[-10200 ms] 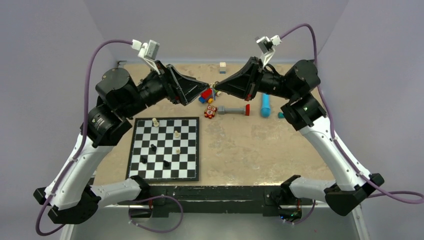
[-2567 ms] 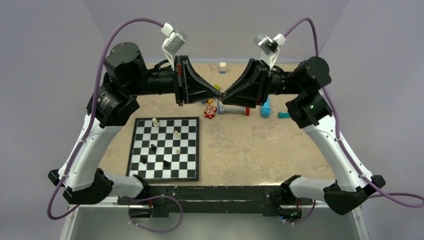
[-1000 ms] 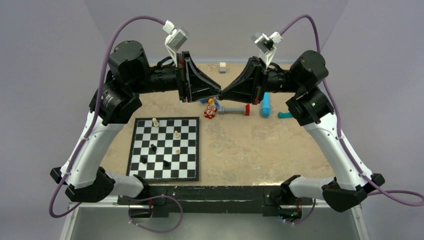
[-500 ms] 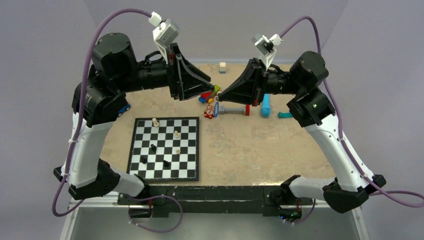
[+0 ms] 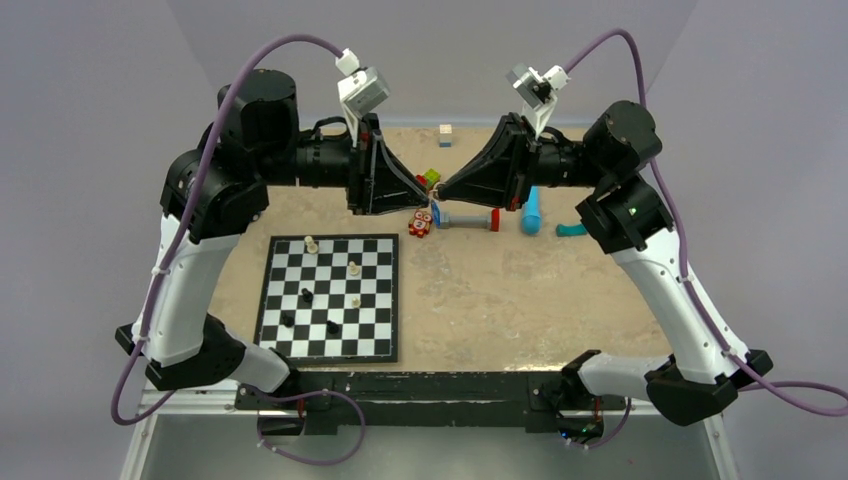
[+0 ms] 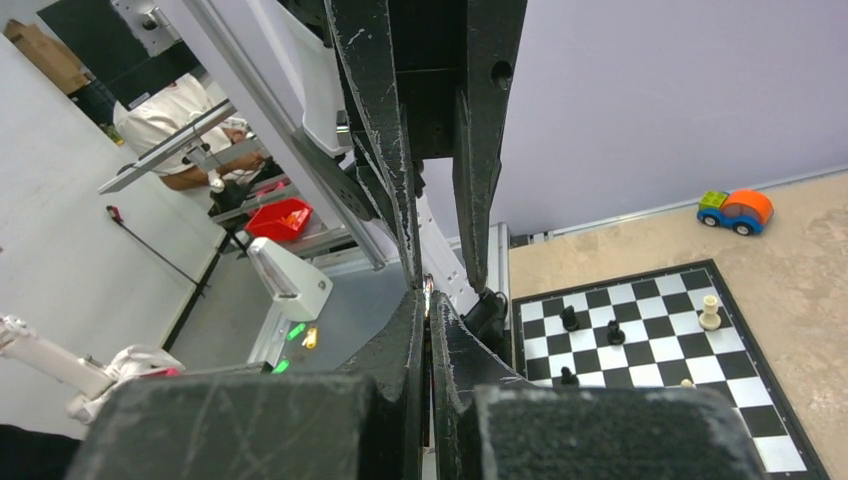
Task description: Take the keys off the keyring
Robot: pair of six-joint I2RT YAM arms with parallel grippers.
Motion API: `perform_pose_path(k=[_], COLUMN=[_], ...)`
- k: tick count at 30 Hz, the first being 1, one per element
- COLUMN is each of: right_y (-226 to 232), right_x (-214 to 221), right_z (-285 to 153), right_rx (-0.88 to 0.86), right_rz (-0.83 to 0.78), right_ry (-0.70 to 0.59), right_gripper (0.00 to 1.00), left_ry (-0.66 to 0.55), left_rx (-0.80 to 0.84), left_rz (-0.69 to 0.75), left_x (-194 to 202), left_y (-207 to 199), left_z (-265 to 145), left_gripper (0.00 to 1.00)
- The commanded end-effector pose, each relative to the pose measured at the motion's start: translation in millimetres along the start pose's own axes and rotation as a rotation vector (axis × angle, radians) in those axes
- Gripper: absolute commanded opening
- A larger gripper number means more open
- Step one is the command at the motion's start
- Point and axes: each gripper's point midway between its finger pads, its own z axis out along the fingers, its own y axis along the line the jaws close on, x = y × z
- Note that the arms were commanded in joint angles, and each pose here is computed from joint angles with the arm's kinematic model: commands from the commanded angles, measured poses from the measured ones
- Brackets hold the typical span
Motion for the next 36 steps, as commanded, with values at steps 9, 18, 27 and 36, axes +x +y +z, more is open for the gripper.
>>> perform_pose_path(k=[9,18,27,36], right_y=[13,11,10,12], right_x=[-12,-12,-11,-17], right_z=[0,1,2,1], right_rx=[-0.029,-0.033,-0.038,-0.038], right_rz=[-0.046,-0.042,-0.036,-0.048], right_ry=[-0.026,-0.028,-0.031,-0.082], right_gripper=[0.00,0.00,0.00,0.00], left_ry=[-0.025,-0.025,-0.040,-0.092], left_rx=[0.094,0.121,0.147,0.146], left_rz=[0.029,0.022,0.014,-0.008], left_x=[-8,-10,-15,-24], left_y=[-15,-16,-18,-18], left_z=[0,5,9,12], left_gripper=[0.27,0.21,0.00,0.00])
